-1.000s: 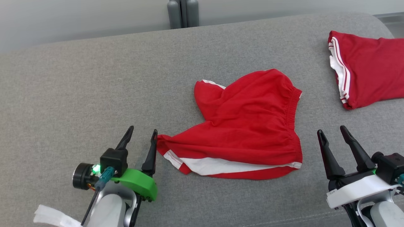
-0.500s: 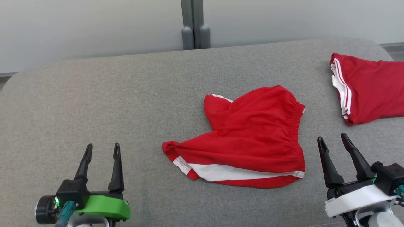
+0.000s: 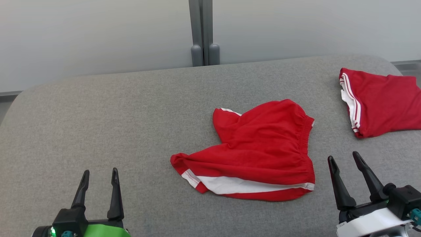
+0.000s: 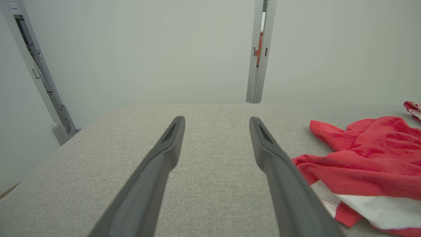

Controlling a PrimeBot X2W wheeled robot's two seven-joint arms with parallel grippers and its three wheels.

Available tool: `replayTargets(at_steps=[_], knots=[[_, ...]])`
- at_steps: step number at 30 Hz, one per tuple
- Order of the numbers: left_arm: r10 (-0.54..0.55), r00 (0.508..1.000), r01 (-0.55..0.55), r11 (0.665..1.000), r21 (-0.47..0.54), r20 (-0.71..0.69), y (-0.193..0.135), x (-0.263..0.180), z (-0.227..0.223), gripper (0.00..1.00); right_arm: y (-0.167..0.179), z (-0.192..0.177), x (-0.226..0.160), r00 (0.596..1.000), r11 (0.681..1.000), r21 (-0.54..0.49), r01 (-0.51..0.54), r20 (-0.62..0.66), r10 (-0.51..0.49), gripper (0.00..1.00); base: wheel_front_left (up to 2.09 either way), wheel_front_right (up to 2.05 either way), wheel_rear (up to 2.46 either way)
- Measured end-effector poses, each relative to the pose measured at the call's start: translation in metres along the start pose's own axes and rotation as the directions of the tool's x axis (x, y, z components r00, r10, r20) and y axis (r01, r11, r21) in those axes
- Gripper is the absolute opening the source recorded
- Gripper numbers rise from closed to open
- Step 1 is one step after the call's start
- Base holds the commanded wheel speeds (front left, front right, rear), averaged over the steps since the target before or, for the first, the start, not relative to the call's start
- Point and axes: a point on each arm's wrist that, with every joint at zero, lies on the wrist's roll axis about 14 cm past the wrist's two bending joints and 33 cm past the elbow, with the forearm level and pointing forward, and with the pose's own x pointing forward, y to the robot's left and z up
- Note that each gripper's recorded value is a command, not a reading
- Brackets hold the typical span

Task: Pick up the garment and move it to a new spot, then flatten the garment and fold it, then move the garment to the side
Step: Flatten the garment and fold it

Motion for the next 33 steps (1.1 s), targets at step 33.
replayTargets(at_steps=[33], knots=[[0.000, 1.000, 0.000, 1.000, -0.006, -0.016, -0.001, -0.004, -0.005, 1.00, 0.013, -0.011, -0.002, 1.000, 1.000, 0.018, 0.002, -0.024, -0.001, 1.00, 0.00, 0.00, 0.00]])
